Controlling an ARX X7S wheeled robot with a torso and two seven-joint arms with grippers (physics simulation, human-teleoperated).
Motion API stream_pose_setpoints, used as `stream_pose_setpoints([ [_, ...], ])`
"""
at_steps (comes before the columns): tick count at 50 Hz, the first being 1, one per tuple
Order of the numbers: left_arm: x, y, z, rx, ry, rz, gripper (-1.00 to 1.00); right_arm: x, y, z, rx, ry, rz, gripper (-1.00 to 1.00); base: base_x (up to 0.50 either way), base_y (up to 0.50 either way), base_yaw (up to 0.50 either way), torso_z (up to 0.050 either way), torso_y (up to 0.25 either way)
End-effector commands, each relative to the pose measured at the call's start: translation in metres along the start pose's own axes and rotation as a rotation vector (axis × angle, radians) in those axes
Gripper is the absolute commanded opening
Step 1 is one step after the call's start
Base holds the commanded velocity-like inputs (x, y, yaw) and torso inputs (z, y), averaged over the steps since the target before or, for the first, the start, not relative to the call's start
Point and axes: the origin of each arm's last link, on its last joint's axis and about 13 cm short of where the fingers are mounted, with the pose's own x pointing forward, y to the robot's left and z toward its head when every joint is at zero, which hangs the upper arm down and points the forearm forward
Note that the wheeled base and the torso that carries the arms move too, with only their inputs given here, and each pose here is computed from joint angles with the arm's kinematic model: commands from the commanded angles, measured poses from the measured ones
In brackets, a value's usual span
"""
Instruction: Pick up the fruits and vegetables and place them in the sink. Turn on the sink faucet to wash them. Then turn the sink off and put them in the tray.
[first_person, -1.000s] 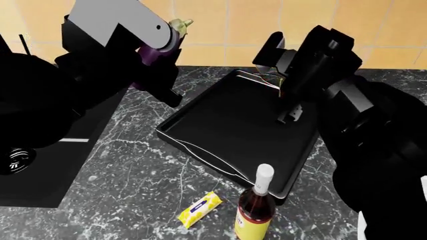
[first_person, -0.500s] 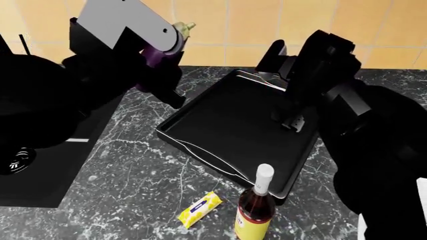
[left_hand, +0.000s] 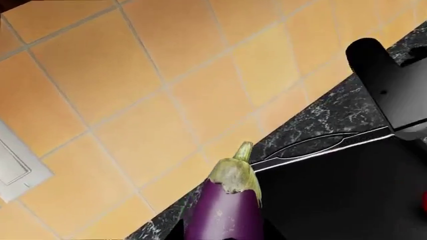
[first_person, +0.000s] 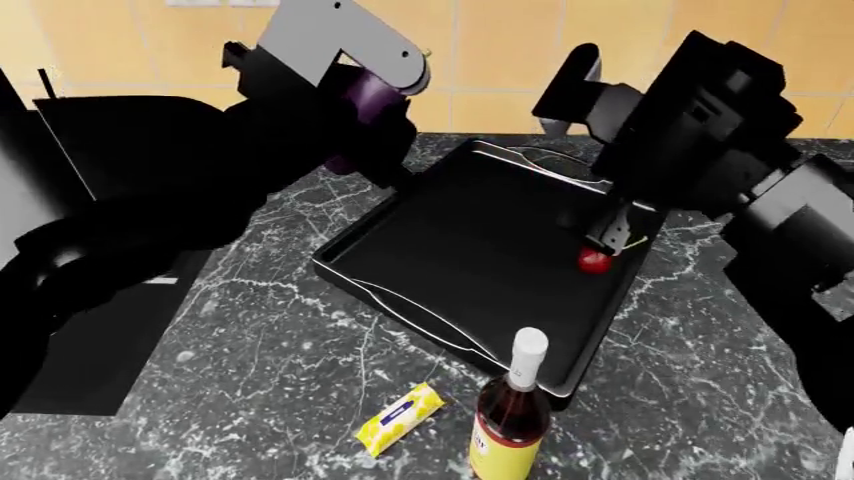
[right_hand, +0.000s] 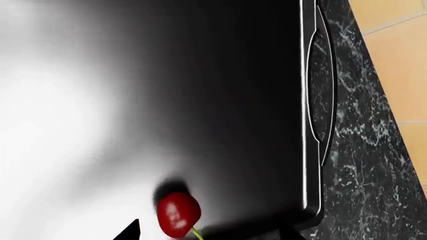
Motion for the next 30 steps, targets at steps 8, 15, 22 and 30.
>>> stream_pose_setpoints([
  [8,0.08,-0.025,-0.044,-0.098,0.173,-0.087,-1.0,-0.049,0.024,-0.039,0.018,-0.1,-0.111,1.0,0.0,0.0,0.0,0.0,0.0],
  [15,0.091,-0.032,-0.049,-0.118,0.186,-0.125,-1.0,-0.06,0.028,-0.042,0.014,-0.117,-0.141,1.0,0.0,0.0,0.0,0.0,0.0],
  [22,0.099,-0.039,-0.055,-0.141,0.196,-0.16,-1.0,-0.067,0.029,-0.043,0.015,-0.124,-0.16,1.0,0.0,0.0,0.0,0.0,0.0],
  [30,0.108,-0.046,-0.063,-0.162,0.207,-0.183,-1.0,-0.071,0.03,-0.043,0.016,-0.128,-0.175,1.0,0.0,0.0,0.0,0.0,0.0],
])
